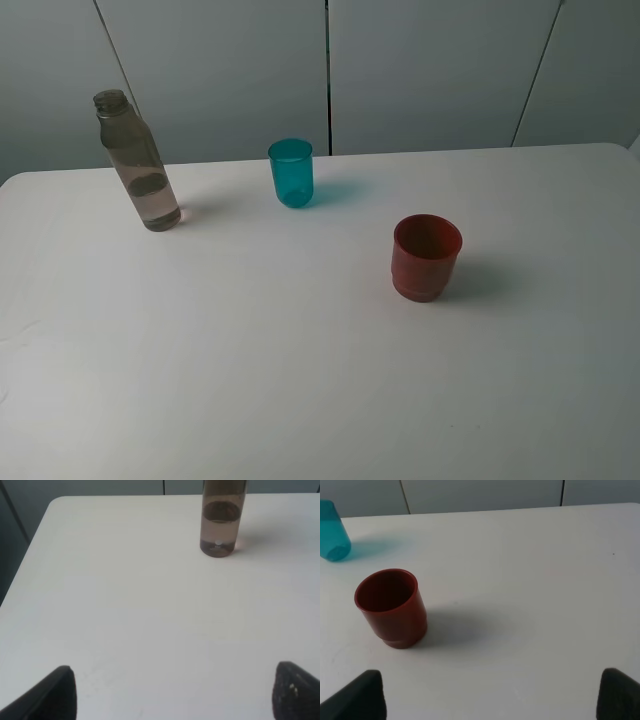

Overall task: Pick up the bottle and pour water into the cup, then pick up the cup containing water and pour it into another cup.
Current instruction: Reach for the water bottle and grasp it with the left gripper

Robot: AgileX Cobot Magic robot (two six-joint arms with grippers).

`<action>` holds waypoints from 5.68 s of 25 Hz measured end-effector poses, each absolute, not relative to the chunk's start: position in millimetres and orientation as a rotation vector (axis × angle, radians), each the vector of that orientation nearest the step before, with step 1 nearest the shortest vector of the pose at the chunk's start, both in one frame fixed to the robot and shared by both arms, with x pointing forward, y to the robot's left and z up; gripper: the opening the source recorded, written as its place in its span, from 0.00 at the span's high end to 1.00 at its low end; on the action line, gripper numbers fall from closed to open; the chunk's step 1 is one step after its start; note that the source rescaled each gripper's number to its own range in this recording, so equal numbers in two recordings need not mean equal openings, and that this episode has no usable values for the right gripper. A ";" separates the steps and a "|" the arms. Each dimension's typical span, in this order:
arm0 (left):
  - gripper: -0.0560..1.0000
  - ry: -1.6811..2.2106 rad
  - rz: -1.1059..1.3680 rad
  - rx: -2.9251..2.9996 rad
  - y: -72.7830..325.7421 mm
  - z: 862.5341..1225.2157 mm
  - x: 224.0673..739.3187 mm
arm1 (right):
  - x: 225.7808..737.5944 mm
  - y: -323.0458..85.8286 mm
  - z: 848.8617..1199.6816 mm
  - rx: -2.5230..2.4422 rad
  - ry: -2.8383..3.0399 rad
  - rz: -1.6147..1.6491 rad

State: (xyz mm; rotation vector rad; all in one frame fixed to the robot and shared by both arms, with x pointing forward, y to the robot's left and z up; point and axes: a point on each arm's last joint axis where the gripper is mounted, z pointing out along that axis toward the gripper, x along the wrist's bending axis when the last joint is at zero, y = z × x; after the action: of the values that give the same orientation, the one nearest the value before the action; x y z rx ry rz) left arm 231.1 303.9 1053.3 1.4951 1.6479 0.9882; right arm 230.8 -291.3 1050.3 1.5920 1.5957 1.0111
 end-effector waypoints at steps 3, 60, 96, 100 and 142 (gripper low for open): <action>0.00 1.642 0.984 1.499 303.3 1053.2 231.2 | 230.8 -291.3 1050.3 1.592 1.596 1.011; 0.00 1.389 1.155 1.453 311.1 1034.8 425.7 | 230.8 -291.3 1050.3 1.591 1.597 1.010; 0.00 1.224 1.019 1.491 301.2 864.0 547.4 | 230.8 -291.3 1050.3 1.591 1.597 1.010; 0.00 1.186 1.027 1.497 300.4 858.1 563.2 | 230.8 -291.3 1050.3 1.592 1.596 1.011; 0.68 0.972 1.018 1.534 291.5 835.8 621.1 | 230.8 -291.3 1050.3 1.597 1.592 1.014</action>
State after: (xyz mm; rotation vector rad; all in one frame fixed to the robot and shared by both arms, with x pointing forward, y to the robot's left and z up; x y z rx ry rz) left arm 621.1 291.5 835.8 1.5337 0.9720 1.0176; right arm 230.8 -291.3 1050.3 1.5974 1.5919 1.0141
